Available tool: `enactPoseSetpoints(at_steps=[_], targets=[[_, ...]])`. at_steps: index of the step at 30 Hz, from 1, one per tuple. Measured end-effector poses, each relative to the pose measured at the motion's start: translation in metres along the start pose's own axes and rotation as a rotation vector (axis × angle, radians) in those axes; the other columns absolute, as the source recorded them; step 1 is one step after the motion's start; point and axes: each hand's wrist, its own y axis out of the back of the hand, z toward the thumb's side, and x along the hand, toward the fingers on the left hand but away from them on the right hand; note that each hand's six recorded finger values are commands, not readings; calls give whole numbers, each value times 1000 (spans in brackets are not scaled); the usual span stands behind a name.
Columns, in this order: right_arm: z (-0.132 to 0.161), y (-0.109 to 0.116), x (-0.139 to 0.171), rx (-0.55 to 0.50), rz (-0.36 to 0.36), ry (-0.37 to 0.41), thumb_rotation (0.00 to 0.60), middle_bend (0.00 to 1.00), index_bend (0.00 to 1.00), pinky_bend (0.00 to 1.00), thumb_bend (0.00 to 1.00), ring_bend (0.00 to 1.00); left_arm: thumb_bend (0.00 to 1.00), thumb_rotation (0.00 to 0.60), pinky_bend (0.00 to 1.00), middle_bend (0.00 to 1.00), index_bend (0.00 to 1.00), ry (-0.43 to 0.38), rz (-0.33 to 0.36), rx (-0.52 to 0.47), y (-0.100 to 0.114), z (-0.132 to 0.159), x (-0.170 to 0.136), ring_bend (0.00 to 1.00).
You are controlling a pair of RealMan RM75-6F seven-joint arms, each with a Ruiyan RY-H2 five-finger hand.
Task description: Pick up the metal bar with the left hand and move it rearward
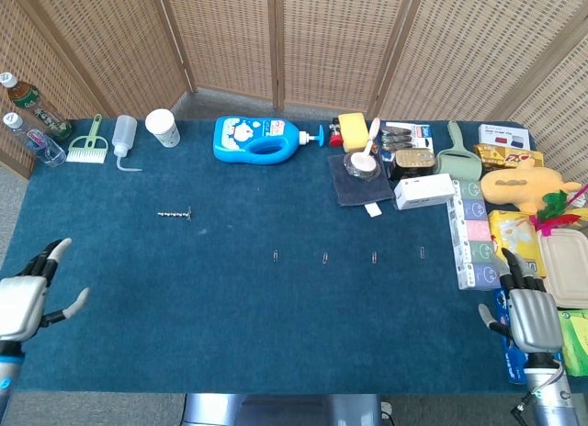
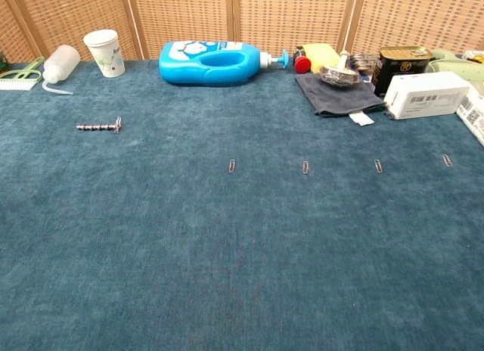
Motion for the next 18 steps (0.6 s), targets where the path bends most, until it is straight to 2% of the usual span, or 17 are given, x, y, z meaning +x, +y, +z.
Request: enactPoseSetpoints(at_steps=[3, 6, 12, 18], targets=[[5, 4, 1, 0, -18, 16, 600, 67, 81, 174, 319, 22, 498, 214, 484, 100, 9, 4, 25, -32, 4, -6, -13, 197], [6, 8, 3, 6, -36, 19, 600, 67, 85, 174, 319, 22, 498, 265, 482, 100, 9, -6, 35, -34, 6, -7, -25, 192], [11, 12, 8, 21, -68, 33, 600, 67, 88, 174, 320, 22, 498, 314, 418, 96, 17, -48, 103, -29, 15, 3, -29, 178], [11, 13, 11, 21, -69, 38, 600, 67, 87, 174, 319, 22, 497, 348, 406, 103, 193, -60, 111, -40, 14, 11, -26, 180]])
